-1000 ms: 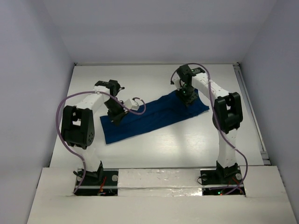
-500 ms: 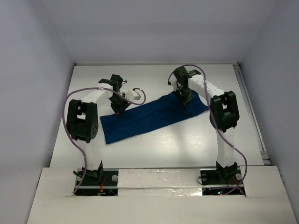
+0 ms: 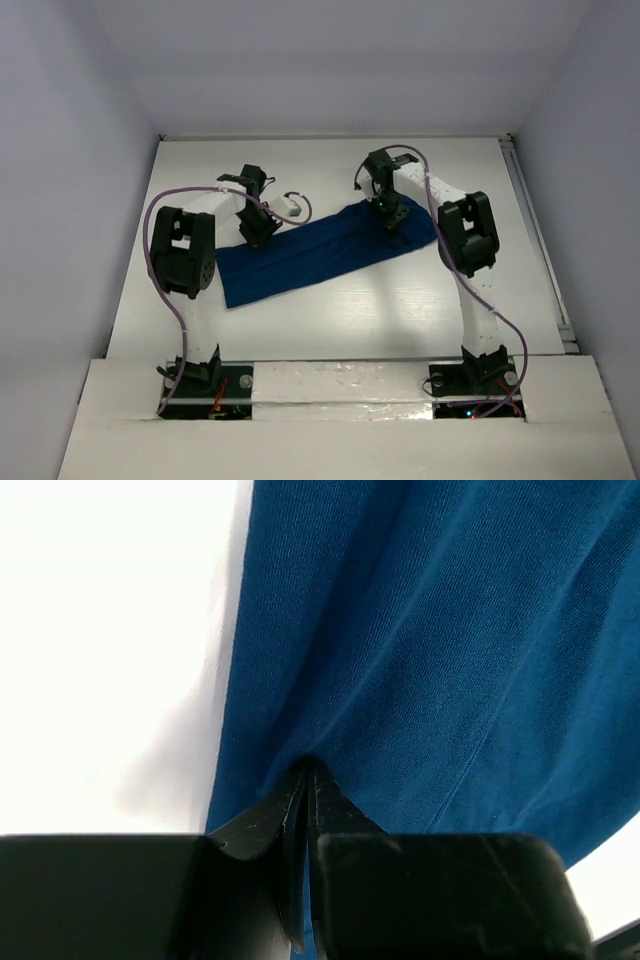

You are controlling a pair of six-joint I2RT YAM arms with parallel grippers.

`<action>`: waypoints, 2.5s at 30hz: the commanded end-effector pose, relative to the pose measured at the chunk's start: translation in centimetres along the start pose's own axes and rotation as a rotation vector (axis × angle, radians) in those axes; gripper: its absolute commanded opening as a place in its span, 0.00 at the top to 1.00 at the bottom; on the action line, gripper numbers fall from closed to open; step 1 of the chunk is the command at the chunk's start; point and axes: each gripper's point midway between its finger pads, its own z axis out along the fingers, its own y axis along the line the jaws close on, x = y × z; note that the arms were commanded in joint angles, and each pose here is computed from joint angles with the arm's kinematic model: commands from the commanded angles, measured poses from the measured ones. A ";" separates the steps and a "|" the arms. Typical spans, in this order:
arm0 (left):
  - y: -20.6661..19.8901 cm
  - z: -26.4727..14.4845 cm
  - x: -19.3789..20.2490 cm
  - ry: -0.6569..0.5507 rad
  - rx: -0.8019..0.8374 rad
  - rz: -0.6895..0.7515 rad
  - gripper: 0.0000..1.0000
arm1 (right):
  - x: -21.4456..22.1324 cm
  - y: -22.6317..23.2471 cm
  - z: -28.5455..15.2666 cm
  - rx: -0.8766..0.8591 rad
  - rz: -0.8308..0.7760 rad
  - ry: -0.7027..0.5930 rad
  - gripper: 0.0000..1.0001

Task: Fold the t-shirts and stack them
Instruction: Rotate the tshirt 90 degrees

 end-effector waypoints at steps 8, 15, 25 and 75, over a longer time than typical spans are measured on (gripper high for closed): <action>-4.9 3.0 8.2 0.218 0.160 0.050 1.00 | -3.6 -1.3 0.4 0.045 -0.019 0.004 0.87; -9.1 1.6 9.0 0.201 0.376 0.147 1.00 | -8.1 -2.3 -0.3 0.068 -0.018 -0.118 0.84; -17.8 0.2 4.6 0.142 0.667 0.424 0.94 | -12.4 -2.4 -3.2 0.061 -0.031 -0.300 0.78; -6.8 2.3 -31.7 -0.517 0.090 0.065 1.00 | 5.0 -7.4 -26.3 0.118 0.275 -0.853 1.00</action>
